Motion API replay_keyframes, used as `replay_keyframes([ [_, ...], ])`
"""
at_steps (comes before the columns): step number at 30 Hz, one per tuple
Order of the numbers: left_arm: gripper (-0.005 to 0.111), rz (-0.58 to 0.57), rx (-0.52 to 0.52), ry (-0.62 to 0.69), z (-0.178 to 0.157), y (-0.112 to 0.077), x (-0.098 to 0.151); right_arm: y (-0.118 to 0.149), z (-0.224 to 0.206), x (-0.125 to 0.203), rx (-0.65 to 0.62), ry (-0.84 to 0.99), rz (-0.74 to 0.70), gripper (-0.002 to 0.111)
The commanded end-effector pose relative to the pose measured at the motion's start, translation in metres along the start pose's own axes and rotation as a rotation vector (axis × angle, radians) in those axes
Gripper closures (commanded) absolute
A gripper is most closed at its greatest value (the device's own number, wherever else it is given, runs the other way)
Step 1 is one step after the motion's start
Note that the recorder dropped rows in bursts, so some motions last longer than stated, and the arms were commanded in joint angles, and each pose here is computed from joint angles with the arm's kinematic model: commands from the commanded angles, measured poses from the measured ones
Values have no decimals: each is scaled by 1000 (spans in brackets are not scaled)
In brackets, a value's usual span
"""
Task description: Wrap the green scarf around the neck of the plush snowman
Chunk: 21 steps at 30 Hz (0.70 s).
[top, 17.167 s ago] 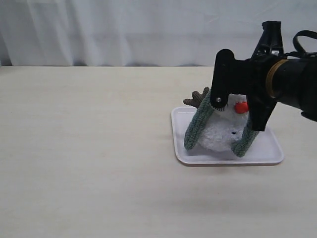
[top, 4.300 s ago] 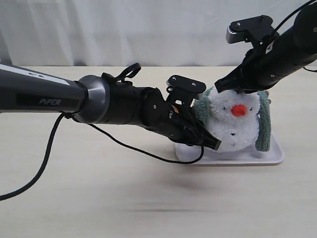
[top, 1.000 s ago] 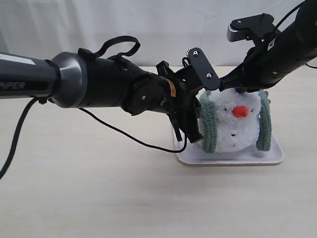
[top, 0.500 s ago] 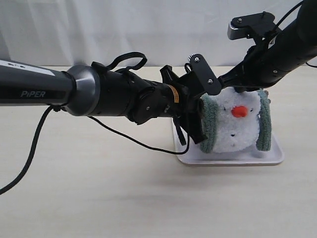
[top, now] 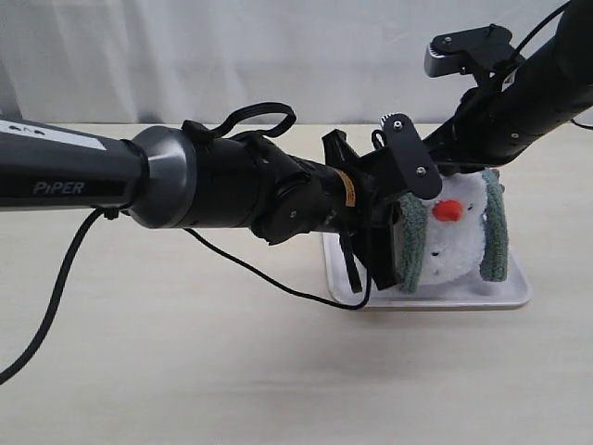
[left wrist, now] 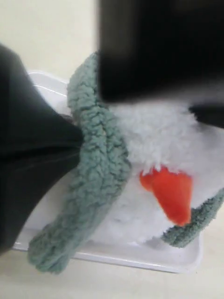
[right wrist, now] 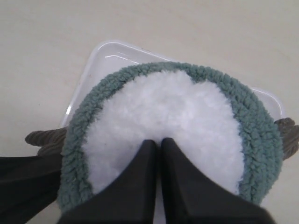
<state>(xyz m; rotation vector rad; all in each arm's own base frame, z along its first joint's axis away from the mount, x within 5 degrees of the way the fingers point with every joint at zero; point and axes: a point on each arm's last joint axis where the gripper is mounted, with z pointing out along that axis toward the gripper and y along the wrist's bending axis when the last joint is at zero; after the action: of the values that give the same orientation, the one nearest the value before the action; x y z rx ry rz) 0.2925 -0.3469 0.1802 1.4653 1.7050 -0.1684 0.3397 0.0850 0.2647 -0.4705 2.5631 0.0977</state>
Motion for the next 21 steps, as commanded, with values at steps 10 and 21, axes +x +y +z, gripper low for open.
replay_keyframes([
  [10,107,-13,17,169,1,23,35,3,-9,-1,-23,-13,-24,104],
  [21,107,-27,21,202,-1,29,40,20,-11,-6,-212,-86,-72,104],
])
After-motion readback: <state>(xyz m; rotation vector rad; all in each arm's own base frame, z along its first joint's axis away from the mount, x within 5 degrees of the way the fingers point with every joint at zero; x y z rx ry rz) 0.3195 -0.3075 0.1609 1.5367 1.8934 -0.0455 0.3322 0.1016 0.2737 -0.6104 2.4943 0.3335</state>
